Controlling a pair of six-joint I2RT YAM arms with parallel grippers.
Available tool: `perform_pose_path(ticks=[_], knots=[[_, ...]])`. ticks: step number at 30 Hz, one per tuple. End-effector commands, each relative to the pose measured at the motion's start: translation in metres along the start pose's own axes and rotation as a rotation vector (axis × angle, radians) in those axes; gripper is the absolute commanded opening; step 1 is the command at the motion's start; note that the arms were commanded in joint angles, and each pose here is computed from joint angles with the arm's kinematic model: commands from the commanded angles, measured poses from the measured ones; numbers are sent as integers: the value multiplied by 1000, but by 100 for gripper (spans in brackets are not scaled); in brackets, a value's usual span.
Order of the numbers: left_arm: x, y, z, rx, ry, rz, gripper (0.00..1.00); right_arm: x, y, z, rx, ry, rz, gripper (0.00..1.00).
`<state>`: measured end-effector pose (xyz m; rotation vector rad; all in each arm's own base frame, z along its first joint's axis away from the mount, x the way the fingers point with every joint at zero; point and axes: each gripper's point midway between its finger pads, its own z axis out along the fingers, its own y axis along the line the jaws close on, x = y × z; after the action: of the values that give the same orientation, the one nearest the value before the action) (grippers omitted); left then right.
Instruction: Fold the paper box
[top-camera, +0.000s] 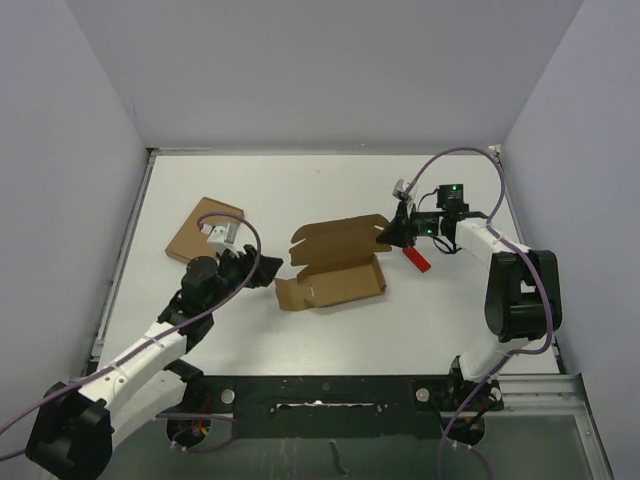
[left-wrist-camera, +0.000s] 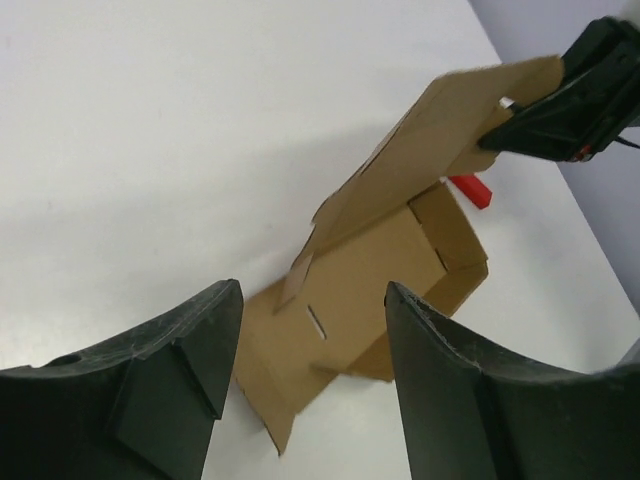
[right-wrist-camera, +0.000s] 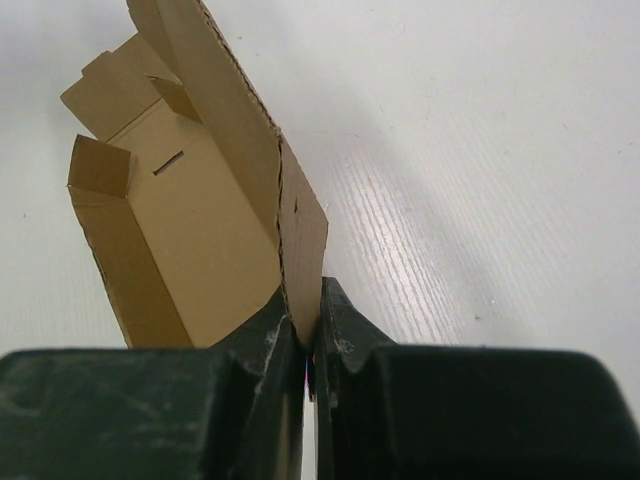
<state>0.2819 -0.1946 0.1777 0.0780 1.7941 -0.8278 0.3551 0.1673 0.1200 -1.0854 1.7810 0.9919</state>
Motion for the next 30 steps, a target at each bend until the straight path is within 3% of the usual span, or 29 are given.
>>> perform_pose_path(ticks=[1,7,13,16,23,30], knots=[[57,31,-22,-167,141,-251,58,-23,6,-5,-18,-63,-73,0],[65,33,-17,-199,192,-293,59,-22,7,-5,-17,-61,-70,0],[57,11,1,-86,187,-280,22,-22,6,-5,-17,-62,-66,0],[60,7,14,-66,194,-273,13,-21,6,-5,-17,-61,-62,0],[66,24,45,-143,156,-173,5,-22,8,-5,-21,-65,-58,0],[80,19,63,-90,147,-181,3,-23,9,-4,-26,-71,-53,0]])
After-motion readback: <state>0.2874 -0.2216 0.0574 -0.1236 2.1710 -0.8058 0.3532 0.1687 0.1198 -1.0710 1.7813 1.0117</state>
